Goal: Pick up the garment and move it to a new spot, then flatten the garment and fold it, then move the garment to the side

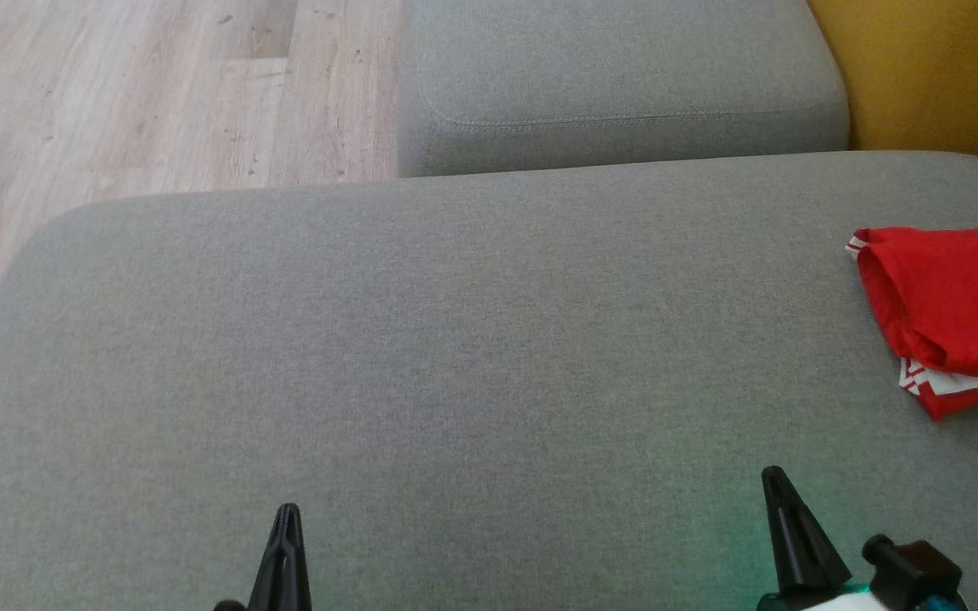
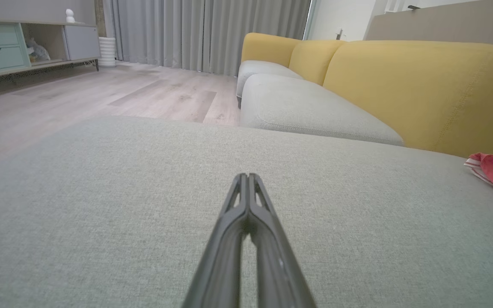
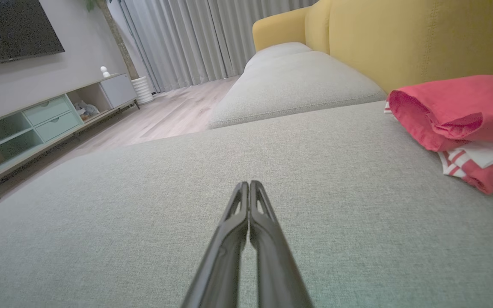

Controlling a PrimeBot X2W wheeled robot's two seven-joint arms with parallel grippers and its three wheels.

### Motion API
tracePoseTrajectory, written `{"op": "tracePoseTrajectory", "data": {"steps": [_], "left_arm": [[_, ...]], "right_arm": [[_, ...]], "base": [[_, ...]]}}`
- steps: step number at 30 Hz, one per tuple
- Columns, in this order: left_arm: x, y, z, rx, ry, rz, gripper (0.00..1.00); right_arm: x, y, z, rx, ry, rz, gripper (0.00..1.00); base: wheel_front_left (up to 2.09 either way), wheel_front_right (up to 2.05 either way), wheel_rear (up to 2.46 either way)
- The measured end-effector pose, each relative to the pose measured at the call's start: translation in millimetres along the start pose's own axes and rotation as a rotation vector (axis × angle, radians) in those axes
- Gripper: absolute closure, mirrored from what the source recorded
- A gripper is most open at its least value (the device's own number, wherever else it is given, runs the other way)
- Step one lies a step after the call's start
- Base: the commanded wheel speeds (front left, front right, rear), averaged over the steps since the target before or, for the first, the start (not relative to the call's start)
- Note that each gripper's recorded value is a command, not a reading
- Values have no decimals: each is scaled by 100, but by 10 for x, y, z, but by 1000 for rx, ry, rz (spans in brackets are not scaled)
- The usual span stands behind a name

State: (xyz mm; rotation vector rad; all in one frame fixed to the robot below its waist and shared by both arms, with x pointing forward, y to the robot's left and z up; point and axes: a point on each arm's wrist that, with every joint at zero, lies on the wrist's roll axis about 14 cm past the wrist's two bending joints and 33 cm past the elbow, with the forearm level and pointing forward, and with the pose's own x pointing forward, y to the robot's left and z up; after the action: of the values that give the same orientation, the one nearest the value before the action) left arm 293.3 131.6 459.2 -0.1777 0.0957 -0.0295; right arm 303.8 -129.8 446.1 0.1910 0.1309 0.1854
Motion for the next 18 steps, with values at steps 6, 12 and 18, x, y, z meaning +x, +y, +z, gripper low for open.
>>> {"op": "tracePoseTrajectory", "data": {"steps": [6, 12, 18], "left_arm": [[15, 47, -54, -71, 32, 17, 100], [72, 78, -46, -141, 40, 24, 100], [96, 106, -79, -213, 61, 33, 100]], "right_arm": [[14, -46, 8, 74, -2, -23, 100], [49, -94, 32, 146, -5, -43, 100], [57, -148, 31, 217, -5, -67, 100]], "base": [[0, 0, 0], [0, 0, 0], [0, 0, 0]]}}
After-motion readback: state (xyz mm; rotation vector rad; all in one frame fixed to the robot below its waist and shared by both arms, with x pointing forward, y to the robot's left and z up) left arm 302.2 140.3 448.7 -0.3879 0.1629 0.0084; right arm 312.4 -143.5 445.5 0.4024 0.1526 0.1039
